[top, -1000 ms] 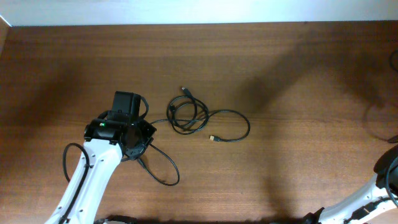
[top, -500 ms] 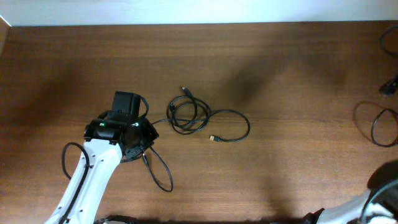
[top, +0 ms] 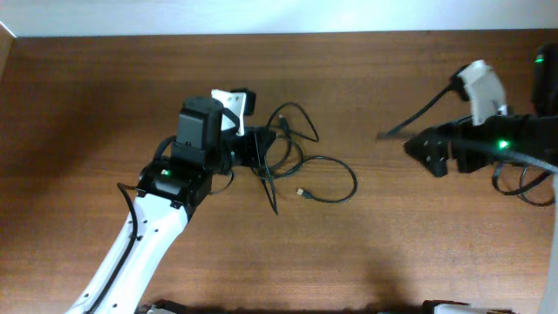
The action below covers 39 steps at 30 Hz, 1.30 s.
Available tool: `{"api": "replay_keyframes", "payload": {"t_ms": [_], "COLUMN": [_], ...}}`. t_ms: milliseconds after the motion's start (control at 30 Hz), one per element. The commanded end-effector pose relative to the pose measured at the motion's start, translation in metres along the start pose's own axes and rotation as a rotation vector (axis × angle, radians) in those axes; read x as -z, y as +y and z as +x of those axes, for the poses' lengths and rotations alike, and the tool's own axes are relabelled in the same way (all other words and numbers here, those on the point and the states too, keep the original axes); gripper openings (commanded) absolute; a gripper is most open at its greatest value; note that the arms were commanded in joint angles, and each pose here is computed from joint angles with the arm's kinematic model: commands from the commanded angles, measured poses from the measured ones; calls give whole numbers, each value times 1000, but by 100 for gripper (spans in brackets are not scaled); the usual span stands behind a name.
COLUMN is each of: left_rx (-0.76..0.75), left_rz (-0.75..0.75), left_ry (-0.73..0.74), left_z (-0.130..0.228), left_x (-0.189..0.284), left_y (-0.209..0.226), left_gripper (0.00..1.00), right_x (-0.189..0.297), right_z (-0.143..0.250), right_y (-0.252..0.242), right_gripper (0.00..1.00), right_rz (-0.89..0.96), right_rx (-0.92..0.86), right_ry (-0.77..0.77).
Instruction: Untangle cables
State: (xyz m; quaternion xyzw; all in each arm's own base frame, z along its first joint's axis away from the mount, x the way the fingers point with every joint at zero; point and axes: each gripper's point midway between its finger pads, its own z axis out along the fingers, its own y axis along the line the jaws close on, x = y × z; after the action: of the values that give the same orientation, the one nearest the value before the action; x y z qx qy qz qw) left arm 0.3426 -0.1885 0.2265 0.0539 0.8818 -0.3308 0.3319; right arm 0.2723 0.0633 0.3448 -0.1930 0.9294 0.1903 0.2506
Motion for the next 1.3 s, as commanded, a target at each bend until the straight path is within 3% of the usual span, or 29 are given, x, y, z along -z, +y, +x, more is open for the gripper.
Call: {"api": "replay_keyframes", "payload": {"t_ms": [0,133,233,333,567,767,1000,1067,1167,1233,1267], "left_rx": [-335,-688,-832,-948,-953,-811,-832,-873,-884,-860,-864], "left_rz": [260,606,826,979,952,616,613,685,724,732,732], "left_ry": [-71,-139,-184,-220,-226,-177,-192,-222,-267,-281,-287], "left_z": [-18,-4,9,19,18,3,1,1,-7,-12,-13], "left_x": [17,60,98,122,115,73,73,82,90,94,94], "left_y": [-58,-120,-153,-169,-173,-133,-134,-145,-156,-160,-160], "left_gripper": [0,0,0,0,0,0,0,0,0,0,0], "right_x": [-7,-13,-21,-23,-34,-36,-36,-36,-37,-38,-39], "right_z": [-5,-11,-22,-20,-15,-12,-18,-17,-18,-17,-16], "right_y": [27,54,53,81,112,127,129,129,129,127,127], "right_gripper": [98,98,99,99,95,87,87,85,75,60,44], "right_rz": [-67,-151,-165,-371,-536,-569,-569,-569,-568,-559,-562], "right_rx": [281,475,490,584,637,673,649,648,650,650,647], "right_ry": [-3,-31,-54,-99,-84,-70,-87,-86,-86,-78,-75]}}
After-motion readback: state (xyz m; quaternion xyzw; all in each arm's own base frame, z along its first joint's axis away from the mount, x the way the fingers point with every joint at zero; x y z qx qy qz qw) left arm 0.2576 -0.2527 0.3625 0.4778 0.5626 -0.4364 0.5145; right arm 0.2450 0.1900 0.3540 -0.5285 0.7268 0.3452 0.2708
